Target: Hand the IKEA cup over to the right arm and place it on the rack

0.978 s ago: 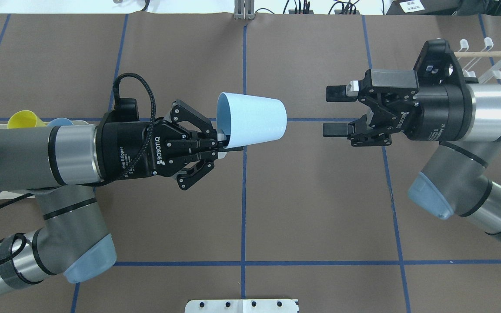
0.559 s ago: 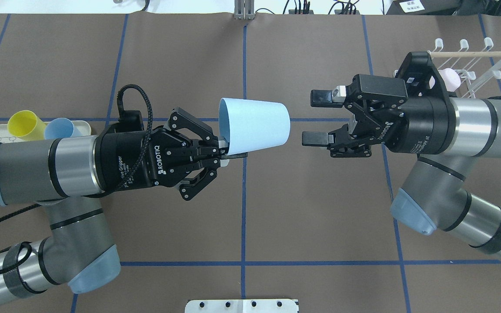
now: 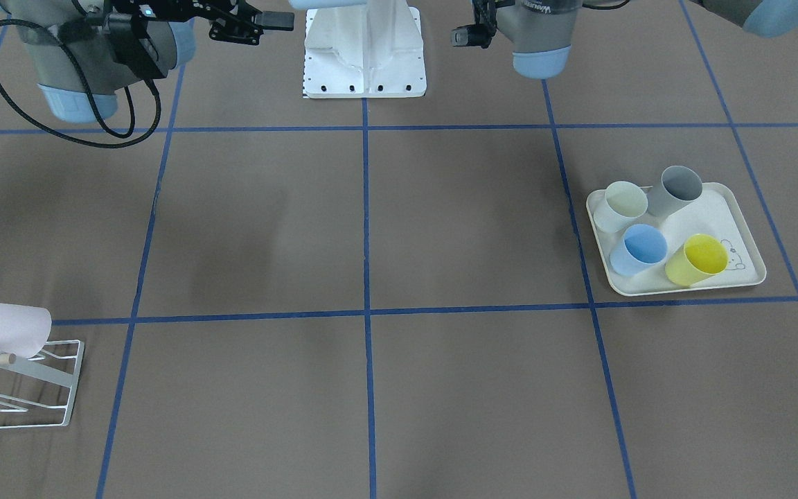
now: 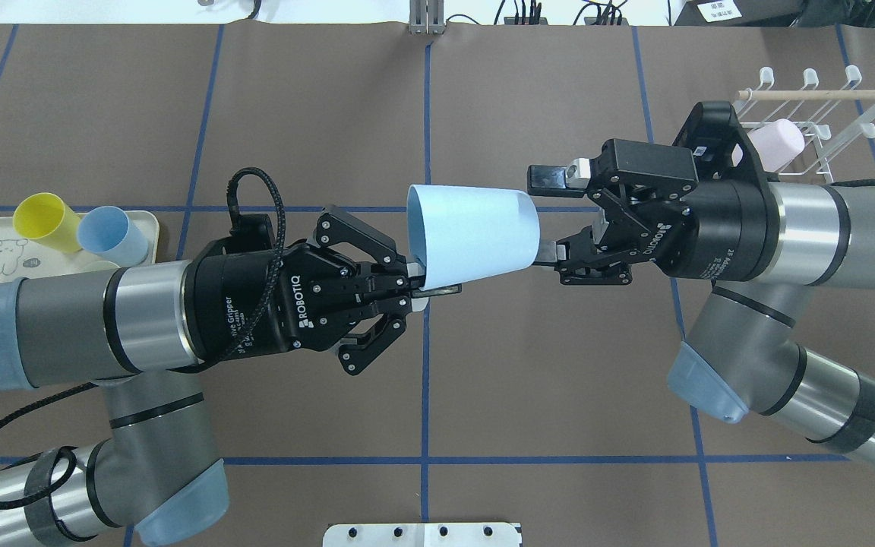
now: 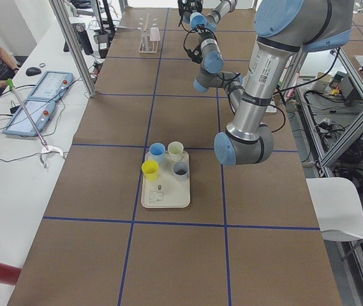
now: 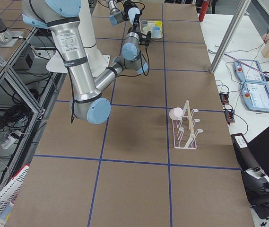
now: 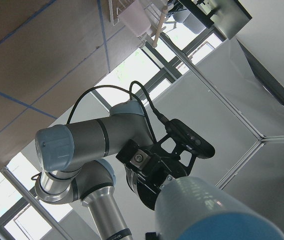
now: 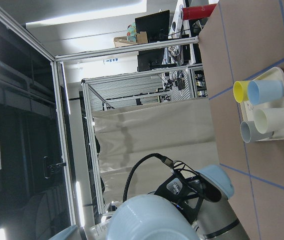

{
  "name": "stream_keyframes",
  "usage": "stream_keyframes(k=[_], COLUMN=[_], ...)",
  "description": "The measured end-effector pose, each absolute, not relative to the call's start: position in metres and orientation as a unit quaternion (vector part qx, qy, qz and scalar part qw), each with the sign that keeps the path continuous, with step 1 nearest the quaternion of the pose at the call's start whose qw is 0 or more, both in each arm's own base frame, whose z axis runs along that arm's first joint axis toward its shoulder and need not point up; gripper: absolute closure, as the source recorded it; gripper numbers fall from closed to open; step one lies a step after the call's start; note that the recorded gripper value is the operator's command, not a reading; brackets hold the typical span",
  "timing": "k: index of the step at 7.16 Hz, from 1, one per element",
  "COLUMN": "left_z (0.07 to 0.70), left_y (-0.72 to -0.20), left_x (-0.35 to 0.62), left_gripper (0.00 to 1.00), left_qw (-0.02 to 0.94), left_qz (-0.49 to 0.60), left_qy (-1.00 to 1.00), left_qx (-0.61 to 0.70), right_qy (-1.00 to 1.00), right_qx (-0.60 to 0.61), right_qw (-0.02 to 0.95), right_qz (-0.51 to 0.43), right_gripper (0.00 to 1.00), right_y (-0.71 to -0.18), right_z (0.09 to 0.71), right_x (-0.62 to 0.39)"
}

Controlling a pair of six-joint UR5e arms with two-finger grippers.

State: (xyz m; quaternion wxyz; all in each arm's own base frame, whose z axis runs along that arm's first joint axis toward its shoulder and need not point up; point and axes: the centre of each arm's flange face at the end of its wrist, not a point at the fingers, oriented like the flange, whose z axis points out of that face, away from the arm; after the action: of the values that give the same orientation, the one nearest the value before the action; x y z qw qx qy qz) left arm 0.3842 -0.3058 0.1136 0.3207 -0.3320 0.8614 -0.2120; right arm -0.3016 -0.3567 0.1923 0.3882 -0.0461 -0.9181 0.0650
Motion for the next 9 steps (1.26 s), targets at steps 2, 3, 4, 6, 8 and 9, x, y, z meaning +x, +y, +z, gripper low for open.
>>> stream_keyframes(k=[2, 3, 4, 6, 8, 9], left_z=[0.108, 0.107, 0.107, 0.109, 0.110, 0.110], left_y=[-0.303, -0.303, -0.303, -0.304, -0.303, -0.303], left_x=[0.389, 0.390, 0.391, 0.394, 0.397, 0.397], left_gripper=[1.00, 1.00, 1.00, 1.00, 1.00, 1.00], left_qw=[0.316, 0.315, 0.315, 0.317, 0.319, 0.320], left_qz=[-0.211, -0.212, -0.212, -0.214, -0.215, -0.215], left_qy=[0.862, 0.862, 0.862, 0.861, 0.859, 0.859], left_qx=[-0.335, -0.336, -0.336, -0.336, -0.337, -0.337], right_qy=[-0.920, -0.923, -0.927, -0.930, -0.930, -0.930], right_qx=[-0.049, -0.050, -0.050, -0.052, -0.052, -0.052], right_qw=[0.385, 0.377, 0.368, 0.362, 0.360, 0.360], right_qz=[0.060, 0.054, 0.051, 0.049, 0.049, 0.049], right_gripper=[0.02, 0.02, 0.02, 0.02, 0.05, 0.12], right_y=[-0.354, -0.352, -0.350, -0.348, -0.347, -0.347], right_z=[0.192, 0.193, 0.196, 0.196, 0.196, 0.196], right_x=[-0.306, -0.307, -0.309, -0.311, -0.311, -0.311])
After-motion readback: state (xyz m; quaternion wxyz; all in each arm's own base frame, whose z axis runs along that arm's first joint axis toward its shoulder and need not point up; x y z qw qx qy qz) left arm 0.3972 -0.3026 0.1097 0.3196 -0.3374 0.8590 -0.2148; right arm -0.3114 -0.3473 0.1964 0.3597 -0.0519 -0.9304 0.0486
